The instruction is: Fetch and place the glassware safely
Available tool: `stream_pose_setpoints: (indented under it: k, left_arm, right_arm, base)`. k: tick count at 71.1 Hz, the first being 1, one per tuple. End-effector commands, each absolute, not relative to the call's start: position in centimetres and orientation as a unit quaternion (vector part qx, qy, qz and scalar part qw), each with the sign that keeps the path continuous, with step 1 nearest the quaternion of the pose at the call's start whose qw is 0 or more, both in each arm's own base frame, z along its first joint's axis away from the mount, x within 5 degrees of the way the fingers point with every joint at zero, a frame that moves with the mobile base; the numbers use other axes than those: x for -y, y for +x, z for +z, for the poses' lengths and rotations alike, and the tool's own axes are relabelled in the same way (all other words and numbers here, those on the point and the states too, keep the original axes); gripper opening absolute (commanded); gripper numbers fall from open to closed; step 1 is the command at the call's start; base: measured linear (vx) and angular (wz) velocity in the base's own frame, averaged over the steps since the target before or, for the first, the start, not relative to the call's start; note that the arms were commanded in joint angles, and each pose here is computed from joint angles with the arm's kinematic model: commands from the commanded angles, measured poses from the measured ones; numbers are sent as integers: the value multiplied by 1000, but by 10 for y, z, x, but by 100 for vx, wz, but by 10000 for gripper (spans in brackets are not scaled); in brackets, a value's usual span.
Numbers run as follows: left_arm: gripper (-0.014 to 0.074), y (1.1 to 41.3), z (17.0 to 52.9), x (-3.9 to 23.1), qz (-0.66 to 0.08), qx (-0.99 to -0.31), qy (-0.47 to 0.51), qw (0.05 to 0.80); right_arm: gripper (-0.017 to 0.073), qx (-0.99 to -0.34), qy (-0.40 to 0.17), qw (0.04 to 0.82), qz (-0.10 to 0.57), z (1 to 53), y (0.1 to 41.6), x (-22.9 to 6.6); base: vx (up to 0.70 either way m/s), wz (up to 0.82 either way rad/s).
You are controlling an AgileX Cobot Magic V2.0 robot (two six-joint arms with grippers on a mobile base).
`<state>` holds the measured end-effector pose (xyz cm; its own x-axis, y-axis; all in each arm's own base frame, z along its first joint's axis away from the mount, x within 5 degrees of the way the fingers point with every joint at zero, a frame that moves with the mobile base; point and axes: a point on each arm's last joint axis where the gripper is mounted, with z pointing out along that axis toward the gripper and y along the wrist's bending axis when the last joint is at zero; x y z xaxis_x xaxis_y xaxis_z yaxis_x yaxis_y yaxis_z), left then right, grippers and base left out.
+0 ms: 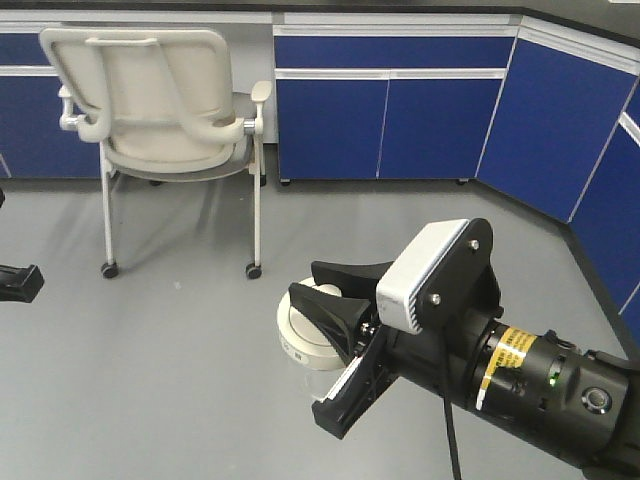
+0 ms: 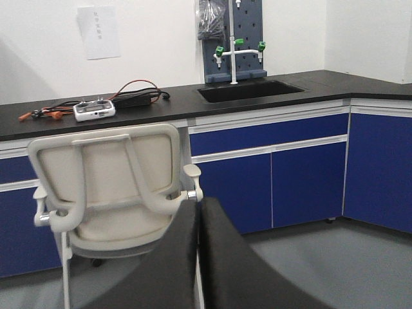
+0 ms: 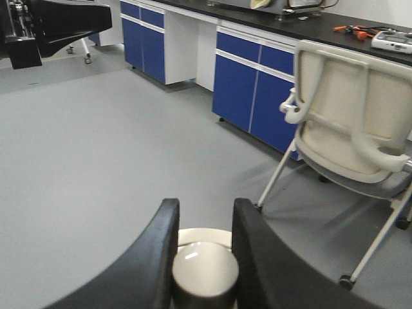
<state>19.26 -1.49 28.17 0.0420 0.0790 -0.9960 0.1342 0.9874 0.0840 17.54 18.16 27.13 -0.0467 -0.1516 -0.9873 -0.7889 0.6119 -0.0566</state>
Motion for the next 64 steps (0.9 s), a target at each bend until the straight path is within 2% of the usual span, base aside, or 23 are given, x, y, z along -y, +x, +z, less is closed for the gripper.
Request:
stream_pose_setpoints:
  k: [1, 26, 64]
  left_arm:
    - [-7, 192, 298, 16, -28, -653, 72, 753]
    - [-7, 192, 298, 16, -28, -653, 72, 753]
    - [-7, 192, 298, 16, -28, -653, 72, 753]
  right_arm:
    - [-3, -622, -332, 644, 297, 297, 174, -182]
    - [-3, -623, -332, 644, 297, 297, 174, -182]
    - [-3, -623, -332, 644, 297, 297, 174, -182]
  base:
    - [50, -10]
    - [44, -34]
    - [33, -68]
